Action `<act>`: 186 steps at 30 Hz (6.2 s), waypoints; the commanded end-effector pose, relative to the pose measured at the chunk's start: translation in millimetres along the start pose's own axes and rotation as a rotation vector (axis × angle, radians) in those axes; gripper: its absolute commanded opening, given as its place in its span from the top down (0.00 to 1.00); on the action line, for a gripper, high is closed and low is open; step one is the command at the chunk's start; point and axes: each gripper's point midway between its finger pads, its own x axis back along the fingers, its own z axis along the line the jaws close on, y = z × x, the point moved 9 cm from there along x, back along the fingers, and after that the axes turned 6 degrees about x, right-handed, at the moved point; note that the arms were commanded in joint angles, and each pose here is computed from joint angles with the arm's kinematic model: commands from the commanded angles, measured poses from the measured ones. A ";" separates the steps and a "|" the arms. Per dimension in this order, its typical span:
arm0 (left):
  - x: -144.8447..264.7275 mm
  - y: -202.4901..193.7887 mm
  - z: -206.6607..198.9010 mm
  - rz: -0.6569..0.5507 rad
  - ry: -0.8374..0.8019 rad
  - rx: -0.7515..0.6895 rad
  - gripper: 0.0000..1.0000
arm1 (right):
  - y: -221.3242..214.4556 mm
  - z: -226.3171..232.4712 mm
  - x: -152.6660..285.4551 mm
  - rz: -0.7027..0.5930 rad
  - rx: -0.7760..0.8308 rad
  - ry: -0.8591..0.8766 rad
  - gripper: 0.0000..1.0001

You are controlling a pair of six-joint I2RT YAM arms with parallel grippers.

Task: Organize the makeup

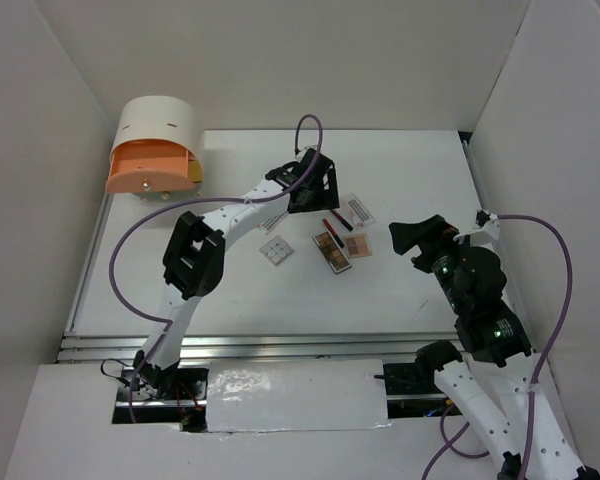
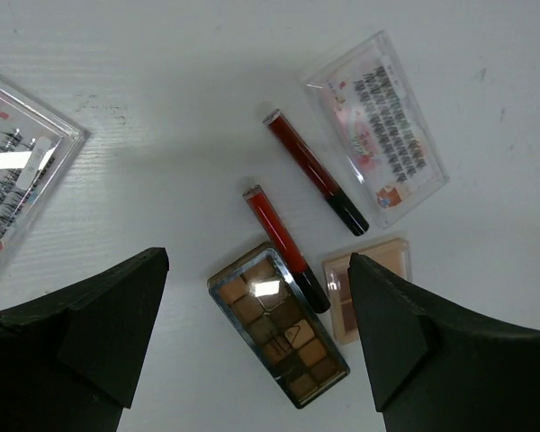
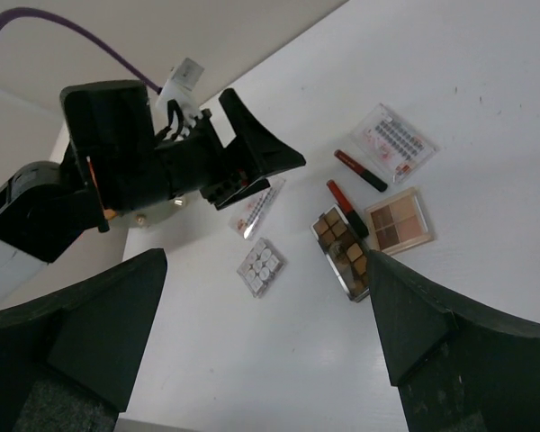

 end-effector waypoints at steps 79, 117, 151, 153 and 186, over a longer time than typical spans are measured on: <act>171.1 151.4 90.7 -0.569 0.046 0.514 0.91 | -10.9 1.6 11.0 0.066 0.084 0.129 0.00; 239.5 201.3 315.0 -0.831 0.221 0.950 0.80 | -13.7 4.8 -0.7 0.112 0.096 0.130 0.00; 80.3 69.9 -9.3 -0.241 -0.003 0.093 0.01 | -18.6 -13.7 -90.7 0.109 0.132 -0.155 0.00; 62.7 54.9 -7.5 -0.214 -0.009 0.120 0.01 | -20.0 -22.1 -122.7 0.206 0.147 -0.209 0.00; 261.4 -19.7 117.3 -0.279 -0.047 -0.046 0.01 | -137.3 -27.1 -308.9 0.902 0.853 -0.012 0.31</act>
